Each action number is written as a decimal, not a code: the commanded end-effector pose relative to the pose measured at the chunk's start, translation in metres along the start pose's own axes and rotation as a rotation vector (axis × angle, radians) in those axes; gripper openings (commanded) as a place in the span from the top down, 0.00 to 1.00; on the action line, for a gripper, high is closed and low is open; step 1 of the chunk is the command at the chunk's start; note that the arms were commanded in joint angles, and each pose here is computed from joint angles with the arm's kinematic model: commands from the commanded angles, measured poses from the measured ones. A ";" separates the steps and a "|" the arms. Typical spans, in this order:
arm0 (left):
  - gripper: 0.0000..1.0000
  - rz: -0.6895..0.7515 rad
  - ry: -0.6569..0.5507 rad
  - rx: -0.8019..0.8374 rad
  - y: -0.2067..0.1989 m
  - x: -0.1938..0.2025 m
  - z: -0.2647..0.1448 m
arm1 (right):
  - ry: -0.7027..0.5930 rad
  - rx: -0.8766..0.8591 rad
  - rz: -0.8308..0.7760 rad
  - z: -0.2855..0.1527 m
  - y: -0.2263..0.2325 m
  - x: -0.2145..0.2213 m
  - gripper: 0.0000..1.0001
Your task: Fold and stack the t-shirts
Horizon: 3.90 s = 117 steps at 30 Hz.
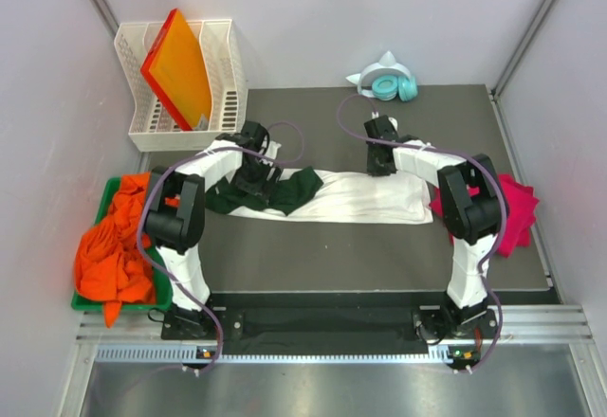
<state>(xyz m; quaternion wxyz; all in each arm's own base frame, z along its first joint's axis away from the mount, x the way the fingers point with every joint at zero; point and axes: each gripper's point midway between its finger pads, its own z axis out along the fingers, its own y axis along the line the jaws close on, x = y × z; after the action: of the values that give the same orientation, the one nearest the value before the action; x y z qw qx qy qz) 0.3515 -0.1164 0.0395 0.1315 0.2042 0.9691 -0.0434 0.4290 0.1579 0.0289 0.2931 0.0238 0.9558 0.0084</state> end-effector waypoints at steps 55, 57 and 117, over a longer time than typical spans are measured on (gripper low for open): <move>1.00 -0.016 0.156 -0.061 0.019 0.036 0.037 | 0.156 0.137 0.045 -0.024 -0.041 0.075 1.00; 1.00 -0.010 0.147 -0.064 0.020 0.024 0.041 | 0.175 0.146 0.037 -0.031 -0.043 0.084 1.00; 0.84 0.171 -0.260 -0.007 -0.048 -0.209 0.076 | 0.052 -0.124 -0.240 -0.157 0.140 0.135 0.99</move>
<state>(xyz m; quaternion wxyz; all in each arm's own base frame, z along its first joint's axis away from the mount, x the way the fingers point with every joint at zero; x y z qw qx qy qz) 0.5294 -0.2728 0.0298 0.2660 0.3382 0.9025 -0.0163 0.1890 0.3129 0.0211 0.1690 -0.1207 0.9775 0.0363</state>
